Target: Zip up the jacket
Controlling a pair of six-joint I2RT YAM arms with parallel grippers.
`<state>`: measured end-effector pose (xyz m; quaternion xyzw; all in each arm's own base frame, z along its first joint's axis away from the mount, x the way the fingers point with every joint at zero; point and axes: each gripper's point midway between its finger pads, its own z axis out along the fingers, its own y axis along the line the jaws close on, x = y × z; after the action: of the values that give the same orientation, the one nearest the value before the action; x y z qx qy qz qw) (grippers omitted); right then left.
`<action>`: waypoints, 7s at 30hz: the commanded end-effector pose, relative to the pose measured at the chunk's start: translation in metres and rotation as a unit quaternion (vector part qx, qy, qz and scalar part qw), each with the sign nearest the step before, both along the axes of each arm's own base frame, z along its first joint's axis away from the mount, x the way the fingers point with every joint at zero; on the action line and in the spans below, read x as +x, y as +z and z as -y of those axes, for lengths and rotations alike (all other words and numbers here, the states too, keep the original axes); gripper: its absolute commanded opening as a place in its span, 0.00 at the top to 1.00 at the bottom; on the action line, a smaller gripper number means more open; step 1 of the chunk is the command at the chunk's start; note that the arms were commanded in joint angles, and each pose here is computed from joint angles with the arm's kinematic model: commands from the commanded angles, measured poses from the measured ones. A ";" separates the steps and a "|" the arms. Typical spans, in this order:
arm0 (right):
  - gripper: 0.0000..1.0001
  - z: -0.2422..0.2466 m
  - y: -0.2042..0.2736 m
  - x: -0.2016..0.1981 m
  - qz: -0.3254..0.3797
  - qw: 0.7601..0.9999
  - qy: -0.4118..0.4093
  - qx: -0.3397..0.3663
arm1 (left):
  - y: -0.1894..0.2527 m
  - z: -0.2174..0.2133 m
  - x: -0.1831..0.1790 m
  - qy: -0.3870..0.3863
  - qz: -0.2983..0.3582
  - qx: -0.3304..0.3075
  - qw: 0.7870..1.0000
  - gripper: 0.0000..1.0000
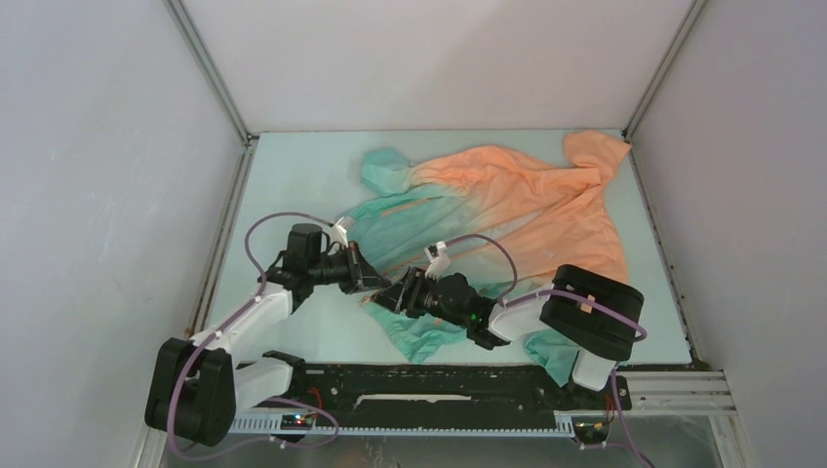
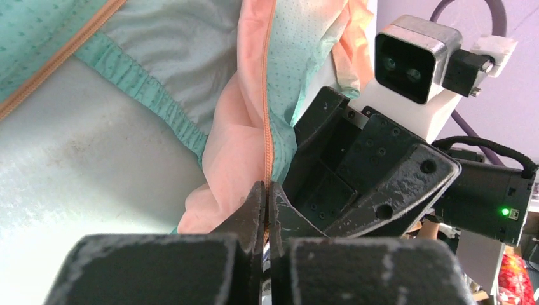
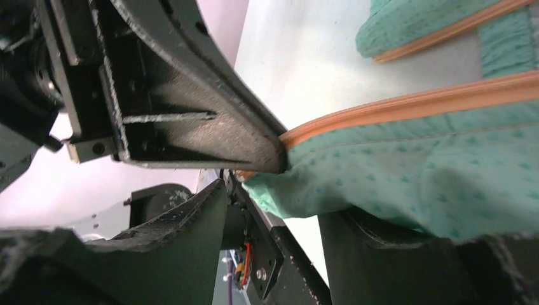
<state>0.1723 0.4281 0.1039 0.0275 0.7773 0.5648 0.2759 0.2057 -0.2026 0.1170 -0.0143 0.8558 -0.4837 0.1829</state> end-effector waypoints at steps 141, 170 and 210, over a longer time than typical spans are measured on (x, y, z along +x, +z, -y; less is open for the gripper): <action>1.00 0.049 0.036 0.047 0.315 0.940 0.119 0.058 | 0.023 0.023 0.049 -0.186 0.187 0.034 0.964 1.00; 1.00 0.058 0.039 0.054 0.307 0.945 0.095 0.057 | 0.011 0.021 0.042 -0.195 0.176 0.046 0.964 1.00; 1.00 0.056 0.039 0.056 0.303 0.946 0.095 0.058 | 0.012 0.024 0.037 -0.209 0.181 0.050 0.960 1.00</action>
<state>0.2245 0.3716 0.1130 -0.1943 0.6588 0.6046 0.4033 0.2472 -0.2260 0.1270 0.2465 0.8219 -0.4612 0.2257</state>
